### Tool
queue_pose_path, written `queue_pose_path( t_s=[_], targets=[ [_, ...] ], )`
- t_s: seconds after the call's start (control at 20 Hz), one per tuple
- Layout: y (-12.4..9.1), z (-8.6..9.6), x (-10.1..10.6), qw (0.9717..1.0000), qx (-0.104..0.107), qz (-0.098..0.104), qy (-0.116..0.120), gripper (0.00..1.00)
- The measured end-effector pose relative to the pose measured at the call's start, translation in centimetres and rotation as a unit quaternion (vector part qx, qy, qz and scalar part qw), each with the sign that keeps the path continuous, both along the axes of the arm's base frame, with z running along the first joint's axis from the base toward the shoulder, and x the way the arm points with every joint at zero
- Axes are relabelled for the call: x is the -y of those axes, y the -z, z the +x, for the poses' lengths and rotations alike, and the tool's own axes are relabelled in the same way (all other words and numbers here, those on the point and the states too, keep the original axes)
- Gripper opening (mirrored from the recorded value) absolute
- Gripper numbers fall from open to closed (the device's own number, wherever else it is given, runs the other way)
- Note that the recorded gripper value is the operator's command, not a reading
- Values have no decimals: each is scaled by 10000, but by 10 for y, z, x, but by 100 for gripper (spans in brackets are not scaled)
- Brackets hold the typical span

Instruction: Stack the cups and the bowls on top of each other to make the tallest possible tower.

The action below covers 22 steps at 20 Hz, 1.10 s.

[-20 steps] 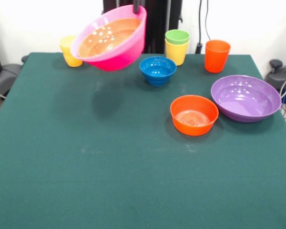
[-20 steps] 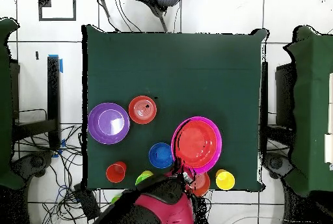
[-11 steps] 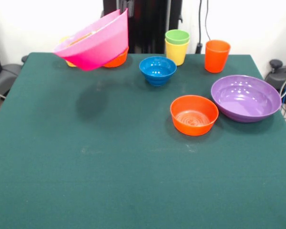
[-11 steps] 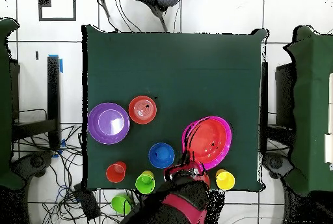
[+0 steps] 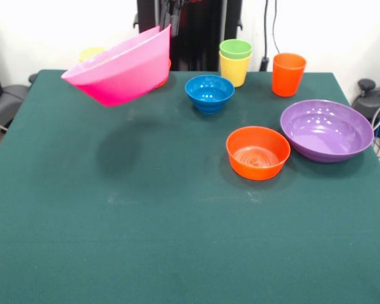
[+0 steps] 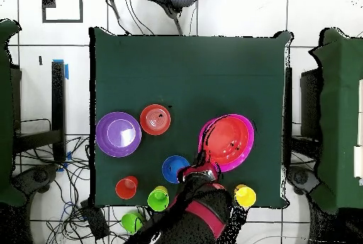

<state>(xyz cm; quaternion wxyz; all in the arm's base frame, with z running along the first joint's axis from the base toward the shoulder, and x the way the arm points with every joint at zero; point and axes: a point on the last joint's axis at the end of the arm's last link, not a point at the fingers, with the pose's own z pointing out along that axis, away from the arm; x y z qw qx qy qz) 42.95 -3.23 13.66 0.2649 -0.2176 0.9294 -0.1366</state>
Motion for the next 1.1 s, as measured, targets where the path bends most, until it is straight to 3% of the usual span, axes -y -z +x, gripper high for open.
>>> queue_pose_path(
  t_s=[0.65,1.1],
  targets=[
    [39,33,0,9998,-28,-164,106,0],
    [70,30,2,9995,-210,-205,116,0]
  ],
)
